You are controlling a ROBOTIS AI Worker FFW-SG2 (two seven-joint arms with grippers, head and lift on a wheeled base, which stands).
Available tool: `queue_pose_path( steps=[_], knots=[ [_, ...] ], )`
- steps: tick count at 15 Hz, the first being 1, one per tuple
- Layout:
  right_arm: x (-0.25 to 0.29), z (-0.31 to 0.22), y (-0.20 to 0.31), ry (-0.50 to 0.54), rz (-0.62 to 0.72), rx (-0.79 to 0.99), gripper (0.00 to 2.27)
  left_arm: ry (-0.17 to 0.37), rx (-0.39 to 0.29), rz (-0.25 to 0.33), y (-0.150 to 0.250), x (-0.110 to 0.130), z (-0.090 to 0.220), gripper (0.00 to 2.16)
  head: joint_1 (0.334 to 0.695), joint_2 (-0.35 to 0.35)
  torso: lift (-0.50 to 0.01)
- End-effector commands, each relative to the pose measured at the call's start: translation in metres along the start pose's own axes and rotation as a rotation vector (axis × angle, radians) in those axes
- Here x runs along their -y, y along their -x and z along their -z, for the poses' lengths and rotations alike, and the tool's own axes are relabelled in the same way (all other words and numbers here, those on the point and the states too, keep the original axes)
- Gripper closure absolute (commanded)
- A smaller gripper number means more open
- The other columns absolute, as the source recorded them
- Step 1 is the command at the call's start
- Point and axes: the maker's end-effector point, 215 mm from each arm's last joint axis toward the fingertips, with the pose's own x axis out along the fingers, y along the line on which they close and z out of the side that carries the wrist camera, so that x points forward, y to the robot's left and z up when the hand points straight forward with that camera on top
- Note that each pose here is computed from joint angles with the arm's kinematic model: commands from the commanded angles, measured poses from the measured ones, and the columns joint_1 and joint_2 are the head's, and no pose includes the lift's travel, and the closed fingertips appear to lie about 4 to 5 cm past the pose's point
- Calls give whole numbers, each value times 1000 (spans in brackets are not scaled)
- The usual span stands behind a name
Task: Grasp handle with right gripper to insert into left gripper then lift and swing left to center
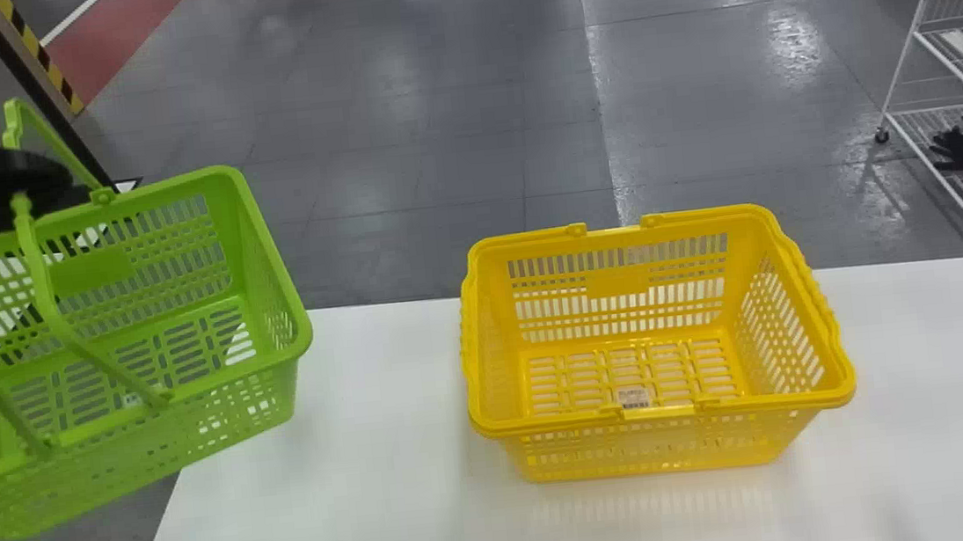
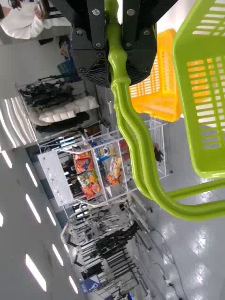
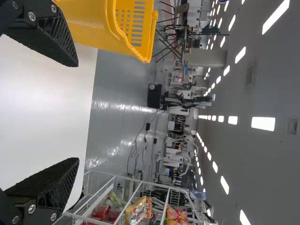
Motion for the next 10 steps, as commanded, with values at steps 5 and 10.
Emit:
queue_pose_path(
  steps=[5, 10],
  knots=[
    [6, 6, -4, -10, 5, 1, 83, 15, -34, -3, 41, 3, 97, 1966, 695, 178, -93],
    [8, 2, -7, -9, 7, 11, 83, 10, -130, 43, 23, 25, 184, 1966, 695, 137, -93]
  ],
)
